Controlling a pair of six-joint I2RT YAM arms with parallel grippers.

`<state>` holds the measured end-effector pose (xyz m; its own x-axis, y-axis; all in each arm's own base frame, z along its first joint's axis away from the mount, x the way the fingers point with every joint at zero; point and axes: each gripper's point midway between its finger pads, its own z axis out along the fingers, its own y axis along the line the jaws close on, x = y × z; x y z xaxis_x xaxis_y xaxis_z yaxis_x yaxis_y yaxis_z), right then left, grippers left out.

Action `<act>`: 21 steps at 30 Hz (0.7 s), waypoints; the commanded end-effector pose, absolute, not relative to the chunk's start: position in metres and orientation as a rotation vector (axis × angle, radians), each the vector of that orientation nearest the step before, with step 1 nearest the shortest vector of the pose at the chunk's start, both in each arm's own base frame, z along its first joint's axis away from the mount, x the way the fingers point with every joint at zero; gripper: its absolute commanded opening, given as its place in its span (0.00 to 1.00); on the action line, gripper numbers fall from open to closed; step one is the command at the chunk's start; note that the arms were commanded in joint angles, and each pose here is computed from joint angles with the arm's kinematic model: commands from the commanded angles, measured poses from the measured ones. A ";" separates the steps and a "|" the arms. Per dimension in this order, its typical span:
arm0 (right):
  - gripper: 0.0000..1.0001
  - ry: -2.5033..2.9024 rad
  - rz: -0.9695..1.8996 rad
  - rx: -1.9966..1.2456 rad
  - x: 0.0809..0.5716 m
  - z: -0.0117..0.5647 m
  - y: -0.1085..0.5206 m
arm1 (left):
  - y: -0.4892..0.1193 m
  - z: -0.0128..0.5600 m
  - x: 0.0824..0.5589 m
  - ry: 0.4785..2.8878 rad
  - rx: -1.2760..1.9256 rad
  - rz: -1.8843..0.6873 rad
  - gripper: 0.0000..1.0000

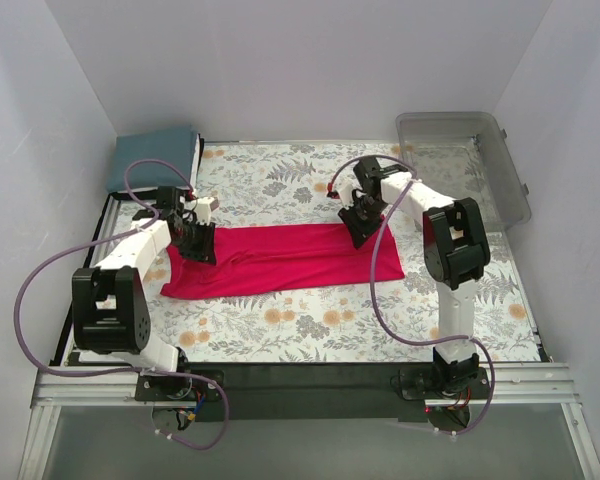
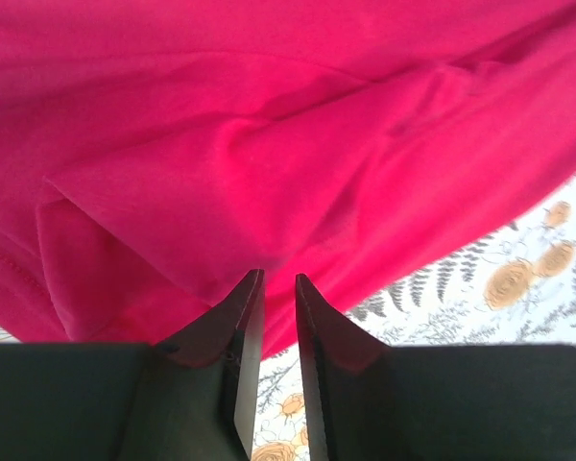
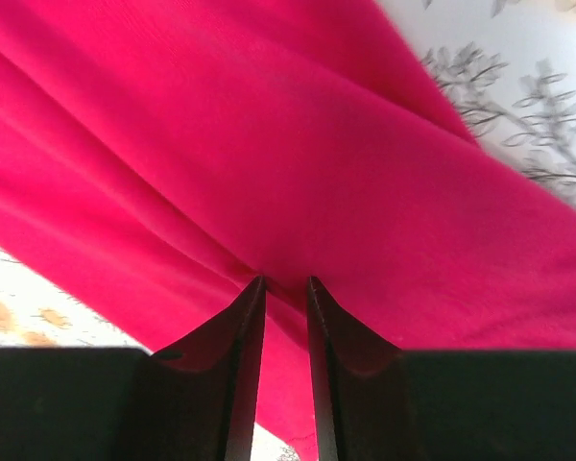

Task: Fold and stack the t-shirts
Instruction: Fold the tshirt

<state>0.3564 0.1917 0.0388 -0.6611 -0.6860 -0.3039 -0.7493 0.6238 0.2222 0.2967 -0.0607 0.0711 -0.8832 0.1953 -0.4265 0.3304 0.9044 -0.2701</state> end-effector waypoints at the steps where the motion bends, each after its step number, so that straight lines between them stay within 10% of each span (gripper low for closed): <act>1: 0.29 2.700 0.423 -1.270 0.349 0.028 0.179 | -0.050 0.060 0.307 2.700 0.272 -0.388 0.18; 14: 0.23 2.770 0.970 -1.566 0.151 0.024 0.190 | -0.077 0.008 0.394 2.742 0.471 -0.309 0.13; 21: 0.26 2.263 1.334 -1.839 0.080 0.110 0.254 | -0.142 0.122 0.514 2.443 0.523 -0.441 0.25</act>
